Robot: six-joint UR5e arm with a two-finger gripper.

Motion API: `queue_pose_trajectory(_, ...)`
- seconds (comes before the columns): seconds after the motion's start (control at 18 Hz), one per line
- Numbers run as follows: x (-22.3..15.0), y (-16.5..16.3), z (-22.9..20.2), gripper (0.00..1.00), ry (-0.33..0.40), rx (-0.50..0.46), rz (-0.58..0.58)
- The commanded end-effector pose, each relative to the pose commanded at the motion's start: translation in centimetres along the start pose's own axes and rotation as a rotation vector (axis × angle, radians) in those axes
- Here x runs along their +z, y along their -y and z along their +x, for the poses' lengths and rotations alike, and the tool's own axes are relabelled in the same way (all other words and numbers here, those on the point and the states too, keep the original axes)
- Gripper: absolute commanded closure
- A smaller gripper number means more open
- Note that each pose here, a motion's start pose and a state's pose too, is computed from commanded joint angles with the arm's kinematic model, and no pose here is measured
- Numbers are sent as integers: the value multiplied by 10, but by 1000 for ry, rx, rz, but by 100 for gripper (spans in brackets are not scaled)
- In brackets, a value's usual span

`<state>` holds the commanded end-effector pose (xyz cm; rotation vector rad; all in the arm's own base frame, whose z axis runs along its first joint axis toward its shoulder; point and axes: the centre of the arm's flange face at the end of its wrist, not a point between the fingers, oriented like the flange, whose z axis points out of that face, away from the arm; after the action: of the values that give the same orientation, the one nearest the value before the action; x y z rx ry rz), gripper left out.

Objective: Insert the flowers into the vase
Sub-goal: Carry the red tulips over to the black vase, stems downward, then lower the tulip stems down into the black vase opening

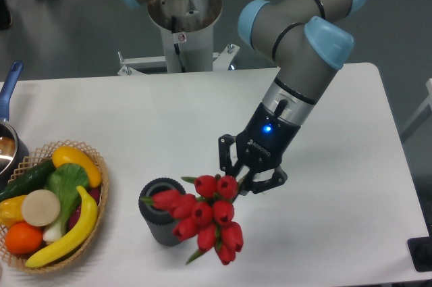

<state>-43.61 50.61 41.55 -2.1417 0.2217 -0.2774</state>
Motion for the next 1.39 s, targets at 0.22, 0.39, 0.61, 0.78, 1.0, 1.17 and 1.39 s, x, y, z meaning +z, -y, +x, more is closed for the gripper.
queue_pose_trajectory(0.22, 1, 4, 10, 100, -28, 60, 145)
queue_pose_trajectory(0.39, -3, 6, 10, 100, -46, 58, 187)
queue_pose_trajectory(0.61, -7, 15, 16, 100, -83, 66, 259)
queue_pose_trajectory(0.78, -12, 24, 23, 100, -103, 77, 301)
queue_pose_trajectory(1.0, -17, 37, 34, 100, -139, 91, 364)
queue_pose_trajectory(1.17, -16, 42, 39, 100, -167, 95, 403)
queue_pose_trajectory(1.39, -11, 43, 43, 100, -183, 95, 411)
